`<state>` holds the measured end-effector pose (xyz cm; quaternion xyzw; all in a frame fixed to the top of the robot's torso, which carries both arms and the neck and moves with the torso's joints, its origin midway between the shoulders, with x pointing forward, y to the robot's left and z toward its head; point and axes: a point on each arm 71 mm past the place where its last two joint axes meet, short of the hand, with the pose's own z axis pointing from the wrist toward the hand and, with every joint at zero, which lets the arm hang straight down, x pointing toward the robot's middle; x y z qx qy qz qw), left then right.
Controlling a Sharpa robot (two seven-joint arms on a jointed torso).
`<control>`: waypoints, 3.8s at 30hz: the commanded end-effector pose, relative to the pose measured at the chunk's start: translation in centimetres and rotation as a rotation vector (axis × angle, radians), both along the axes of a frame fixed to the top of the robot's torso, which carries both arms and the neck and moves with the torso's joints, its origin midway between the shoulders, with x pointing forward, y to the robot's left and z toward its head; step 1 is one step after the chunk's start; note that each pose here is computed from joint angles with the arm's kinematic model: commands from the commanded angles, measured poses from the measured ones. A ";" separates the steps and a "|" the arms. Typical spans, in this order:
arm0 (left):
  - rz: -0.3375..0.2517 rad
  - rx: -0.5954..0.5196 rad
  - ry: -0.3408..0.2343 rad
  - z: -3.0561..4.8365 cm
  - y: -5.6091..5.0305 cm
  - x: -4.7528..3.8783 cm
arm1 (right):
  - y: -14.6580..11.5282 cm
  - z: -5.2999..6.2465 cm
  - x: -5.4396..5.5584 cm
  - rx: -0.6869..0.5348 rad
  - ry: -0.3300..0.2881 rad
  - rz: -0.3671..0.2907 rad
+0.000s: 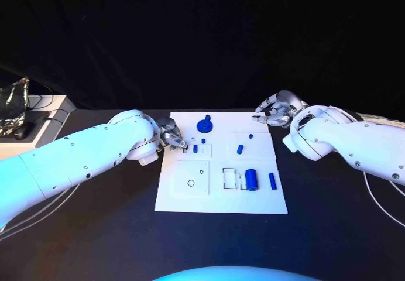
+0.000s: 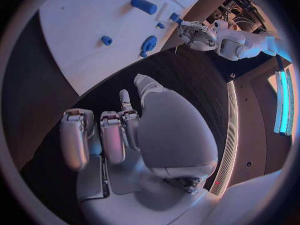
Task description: Assemble the parts on the task board
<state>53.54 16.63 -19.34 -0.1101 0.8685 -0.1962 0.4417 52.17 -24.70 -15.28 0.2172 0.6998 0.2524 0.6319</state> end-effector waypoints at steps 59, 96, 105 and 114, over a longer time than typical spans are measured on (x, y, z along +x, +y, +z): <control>-0.080 0.097 0.086 -1.15 -0.7 -0.22 | -0.3 0.0 -0.1 -0.008 -0.005 0.007; -0.073 0.100 0.078 -1.25 -1.0 0.23 | -0.3 0.1 -0.1 -0.006 -0.008 0.007; -0.068 0.104 0.074 -1.23 -0.8 0.31 | -0.3 0.1 -0.1 -0.006 -0.009 0.006; -0.074 0.114 0.076 -1.16 -0.5 0.24 | -0.5 0.1 -0.1 -0.006 -0.010 0.003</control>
